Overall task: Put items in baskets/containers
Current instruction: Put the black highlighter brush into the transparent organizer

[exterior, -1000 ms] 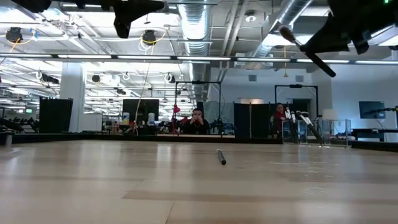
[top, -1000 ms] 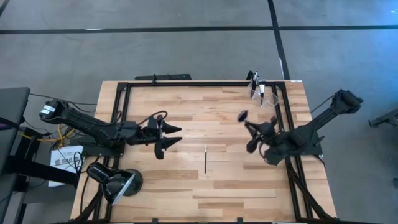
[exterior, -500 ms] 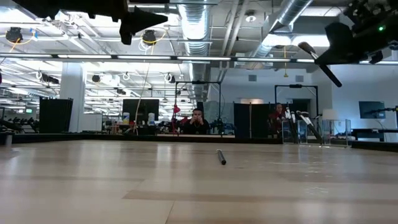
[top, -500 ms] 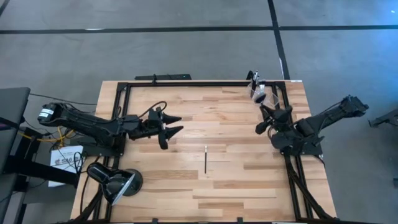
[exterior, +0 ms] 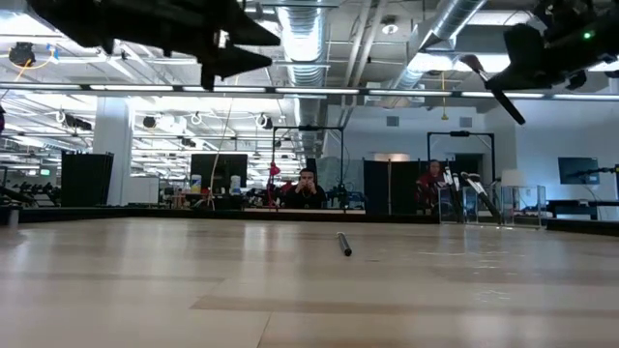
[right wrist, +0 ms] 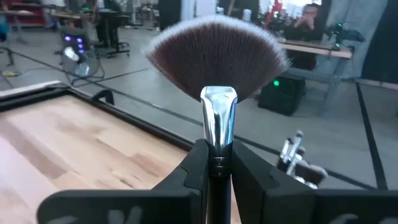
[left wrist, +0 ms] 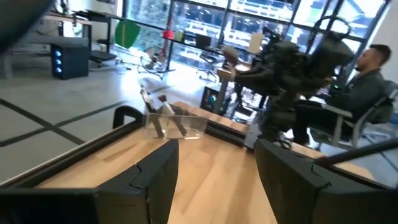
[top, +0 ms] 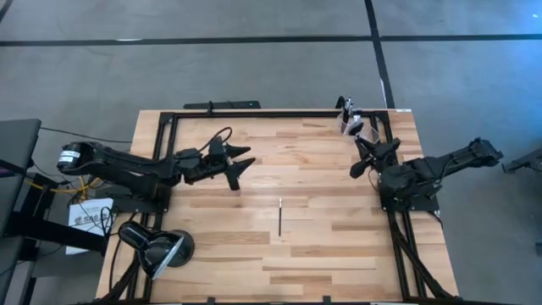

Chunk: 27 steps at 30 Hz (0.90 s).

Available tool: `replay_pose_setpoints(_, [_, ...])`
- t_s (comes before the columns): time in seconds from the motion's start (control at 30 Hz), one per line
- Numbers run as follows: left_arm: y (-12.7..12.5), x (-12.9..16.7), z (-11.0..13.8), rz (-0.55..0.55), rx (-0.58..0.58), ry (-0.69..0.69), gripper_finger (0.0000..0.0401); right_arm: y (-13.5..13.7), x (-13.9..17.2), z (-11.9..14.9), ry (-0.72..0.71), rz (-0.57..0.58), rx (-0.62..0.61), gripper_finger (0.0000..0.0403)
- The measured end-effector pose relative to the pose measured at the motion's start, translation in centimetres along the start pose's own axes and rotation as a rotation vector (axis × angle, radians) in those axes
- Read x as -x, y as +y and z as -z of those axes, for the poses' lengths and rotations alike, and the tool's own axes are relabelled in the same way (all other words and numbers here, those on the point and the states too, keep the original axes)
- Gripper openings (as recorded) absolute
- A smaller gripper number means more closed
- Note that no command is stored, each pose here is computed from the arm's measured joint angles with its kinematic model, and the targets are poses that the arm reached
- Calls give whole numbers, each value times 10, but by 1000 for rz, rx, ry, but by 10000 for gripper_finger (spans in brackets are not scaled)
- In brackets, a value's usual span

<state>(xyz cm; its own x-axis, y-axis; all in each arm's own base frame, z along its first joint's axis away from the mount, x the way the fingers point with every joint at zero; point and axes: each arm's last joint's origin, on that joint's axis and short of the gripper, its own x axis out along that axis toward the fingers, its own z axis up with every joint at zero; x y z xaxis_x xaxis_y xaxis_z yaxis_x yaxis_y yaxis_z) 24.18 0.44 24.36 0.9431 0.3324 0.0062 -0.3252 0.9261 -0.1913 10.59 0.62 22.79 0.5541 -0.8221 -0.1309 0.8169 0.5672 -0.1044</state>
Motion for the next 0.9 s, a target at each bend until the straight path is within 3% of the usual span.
replay_pose_setpoints(0.17, [5,-17,13,-27,9,-31,209,3,-6,-11,-9,-98,-26,36])
replay_pose_setpoints(0.4, [12,-28,24,-57,5,-30,209,-8,-22,-15,0,-9,-30,38])
replay_pose_setpoints(0.6, [18,-32,29,-82,-9,-12,209,-15,-37,-16,34,-78,-26,36])
replay_pose_setpoints(0.9, [26,-38,39,-115,-60,25,209,-30,-54,-24,-8,-40,-40,35])
